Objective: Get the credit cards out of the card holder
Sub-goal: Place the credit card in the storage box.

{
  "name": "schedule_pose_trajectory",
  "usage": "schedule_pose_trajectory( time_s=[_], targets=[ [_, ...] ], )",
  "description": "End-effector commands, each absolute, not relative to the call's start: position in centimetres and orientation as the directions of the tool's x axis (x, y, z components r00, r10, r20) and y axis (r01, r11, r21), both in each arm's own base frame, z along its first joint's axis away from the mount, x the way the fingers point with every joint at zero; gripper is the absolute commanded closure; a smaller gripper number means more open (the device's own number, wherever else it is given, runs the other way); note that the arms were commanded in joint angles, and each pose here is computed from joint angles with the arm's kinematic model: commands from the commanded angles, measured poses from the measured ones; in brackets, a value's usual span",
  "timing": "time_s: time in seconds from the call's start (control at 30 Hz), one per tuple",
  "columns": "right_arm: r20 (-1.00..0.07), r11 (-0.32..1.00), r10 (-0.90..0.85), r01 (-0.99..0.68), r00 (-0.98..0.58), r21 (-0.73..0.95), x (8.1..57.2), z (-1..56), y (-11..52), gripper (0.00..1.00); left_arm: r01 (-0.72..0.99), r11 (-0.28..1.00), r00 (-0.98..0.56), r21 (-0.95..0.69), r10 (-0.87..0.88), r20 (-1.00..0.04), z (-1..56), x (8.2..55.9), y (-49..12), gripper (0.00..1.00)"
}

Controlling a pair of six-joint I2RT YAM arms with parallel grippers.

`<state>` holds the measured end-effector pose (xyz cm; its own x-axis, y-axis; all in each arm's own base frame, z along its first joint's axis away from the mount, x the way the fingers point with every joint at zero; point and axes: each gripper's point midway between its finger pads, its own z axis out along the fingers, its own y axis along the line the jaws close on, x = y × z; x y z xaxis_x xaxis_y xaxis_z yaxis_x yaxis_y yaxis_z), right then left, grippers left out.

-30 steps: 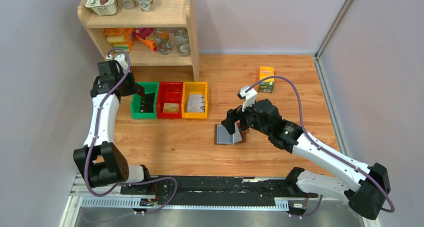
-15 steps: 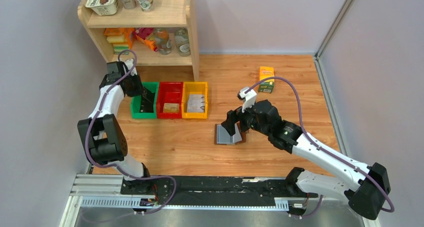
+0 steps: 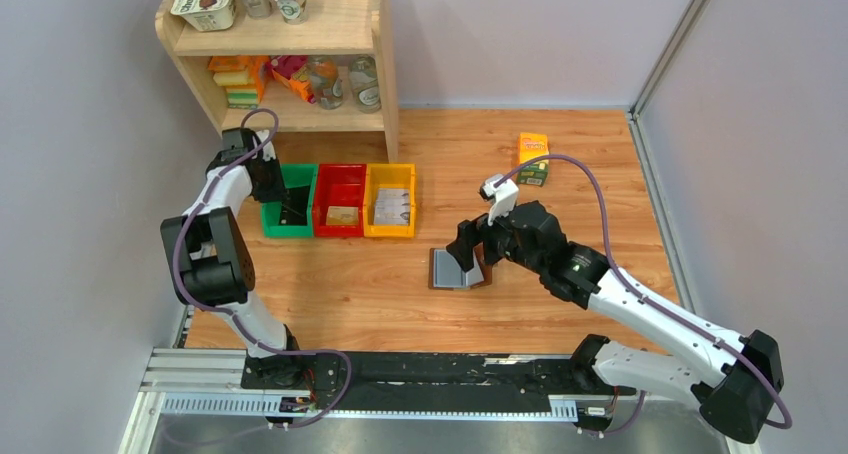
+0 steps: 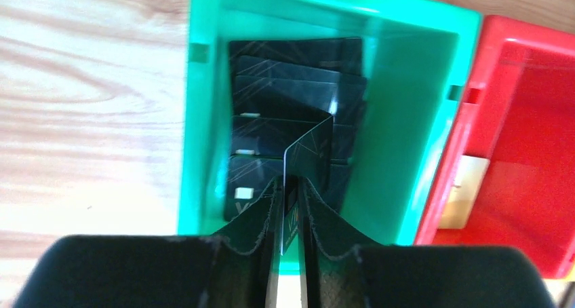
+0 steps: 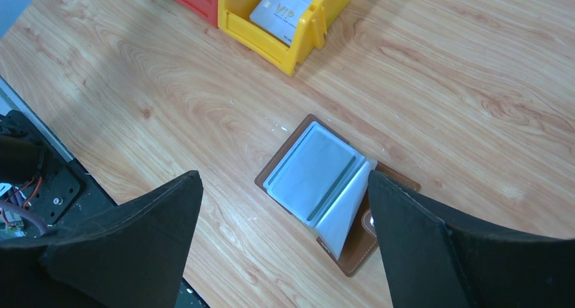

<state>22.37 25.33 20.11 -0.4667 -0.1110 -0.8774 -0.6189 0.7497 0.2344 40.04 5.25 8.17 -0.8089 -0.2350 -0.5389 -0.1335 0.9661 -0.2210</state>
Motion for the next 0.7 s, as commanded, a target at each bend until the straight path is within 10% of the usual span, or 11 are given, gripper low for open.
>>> schedule_pose_trajectory(
  time_s=[0.0, 0.67],
  targets=[
    [-0.881, 0.771, -0.09, -0.593, -0.464, 0.233, 22.3, 20.8, 24.5, 0.05, -0.22, 0.974, -0.786, -0.054, -0.209, -0.582, 11.0, 39.7, 8.9, 0.78],
    [-0.796, 0.795, -0.126, -0.54, -0.592, 0.276, 21.8, 19.3, 25.2, 0.08, -0.159, 0.971, -0.694, -0.179, -0.239, -0.679, 19.9, 35.7, 0.4, 0.67]
  ],
)
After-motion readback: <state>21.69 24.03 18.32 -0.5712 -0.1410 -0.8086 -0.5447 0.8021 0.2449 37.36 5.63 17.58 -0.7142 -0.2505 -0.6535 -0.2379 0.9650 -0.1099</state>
